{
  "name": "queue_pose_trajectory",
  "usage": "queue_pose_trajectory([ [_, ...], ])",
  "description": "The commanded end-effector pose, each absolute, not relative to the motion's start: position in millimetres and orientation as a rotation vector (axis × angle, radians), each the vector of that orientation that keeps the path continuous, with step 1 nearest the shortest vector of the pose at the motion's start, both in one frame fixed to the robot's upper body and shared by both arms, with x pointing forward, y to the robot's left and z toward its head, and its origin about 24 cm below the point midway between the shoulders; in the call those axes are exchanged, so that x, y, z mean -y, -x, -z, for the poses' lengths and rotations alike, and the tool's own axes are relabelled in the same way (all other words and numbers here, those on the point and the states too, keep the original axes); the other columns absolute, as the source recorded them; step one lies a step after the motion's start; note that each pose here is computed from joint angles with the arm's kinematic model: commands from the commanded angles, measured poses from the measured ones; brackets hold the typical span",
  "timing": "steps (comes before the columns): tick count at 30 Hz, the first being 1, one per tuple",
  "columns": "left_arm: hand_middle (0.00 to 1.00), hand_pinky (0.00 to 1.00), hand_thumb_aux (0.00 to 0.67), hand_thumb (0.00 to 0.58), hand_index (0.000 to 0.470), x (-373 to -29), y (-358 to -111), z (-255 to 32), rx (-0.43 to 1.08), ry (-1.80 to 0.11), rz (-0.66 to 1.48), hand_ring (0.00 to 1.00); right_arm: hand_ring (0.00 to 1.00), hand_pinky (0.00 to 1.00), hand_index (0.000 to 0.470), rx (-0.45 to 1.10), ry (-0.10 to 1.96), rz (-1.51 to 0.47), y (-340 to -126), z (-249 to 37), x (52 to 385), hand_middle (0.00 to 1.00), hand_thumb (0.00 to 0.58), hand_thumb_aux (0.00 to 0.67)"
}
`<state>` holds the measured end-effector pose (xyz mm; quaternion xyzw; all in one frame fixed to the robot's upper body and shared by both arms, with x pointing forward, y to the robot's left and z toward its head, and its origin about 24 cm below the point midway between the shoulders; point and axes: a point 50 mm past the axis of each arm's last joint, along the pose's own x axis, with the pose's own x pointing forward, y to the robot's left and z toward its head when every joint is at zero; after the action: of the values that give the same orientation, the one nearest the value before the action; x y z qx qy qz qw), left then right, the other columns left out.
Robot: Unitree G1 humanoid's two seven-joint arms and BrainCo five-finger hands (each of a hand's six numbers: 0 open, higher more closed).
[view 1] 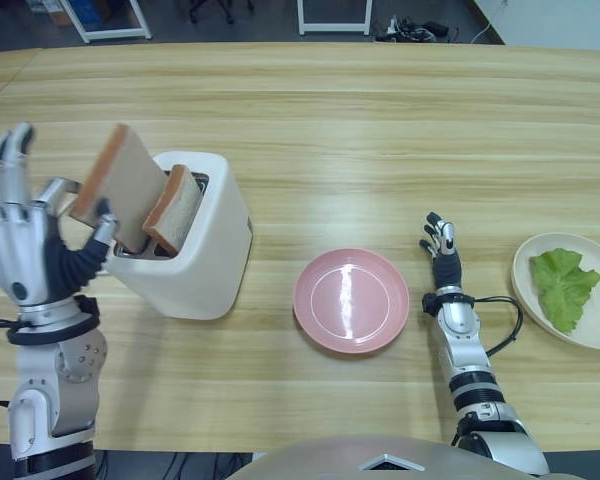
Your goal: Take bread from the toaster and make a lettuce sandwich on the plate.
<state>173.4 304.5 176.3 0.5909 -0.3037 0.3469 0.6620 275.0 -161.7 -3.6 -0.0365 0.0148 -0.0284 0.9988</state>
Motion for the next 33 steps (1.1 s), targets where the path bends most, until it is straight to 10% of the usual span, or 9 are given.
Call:
queue_pose_trajectory([
  [1,1.0,1.0,0.67,0.58,0.47,-284.7,-165.9,-197.6,0.923,-1.114,-0.788,1.0,0.0,0.0,0.0,-0.098,0.056,0.063,-271.5,15.1,160.9,0.0,0.0,0.0],
  [8,1.0,1.0,0.67,0.58,0.47,-209.4,-200.8,-185.9,0.958,-0.213,-0.401,1.0,0.0,0.0,0.0,-0.096,0.045,0.047,-278.0,13.2,153.9,0.0,0.0,0.0],
  [14,1.0,1.0,0.67,0.58,0.47,-151.7,-213.4,-153.9,0.726,0.098,-0.08,1.0,0.0,0.0,0.0,-0.097,0.048,0.062,-279.2,12.6,159.5,0.0,0.0,0.0],
  [22,1.0,1.0,0.67,0.58,0.47,-82.4,-221.8,-89.6,0.543,-0.177,0.117,1.0,0.0,0.0,0.0,-0.091,0.053,0.059,-279.1,10.6,160.4,0.0,0.0,0.0],
  [33,1.0,1.0,0.67,0.58,0.47,-87.6,-221.9,-33.4,0.317,-0.684,0.133,1.0,0.0,0.0,0.0,-0.099,0.062,0.064,-273.4,11.0,163.1,0.0,0.0,0.0],
])
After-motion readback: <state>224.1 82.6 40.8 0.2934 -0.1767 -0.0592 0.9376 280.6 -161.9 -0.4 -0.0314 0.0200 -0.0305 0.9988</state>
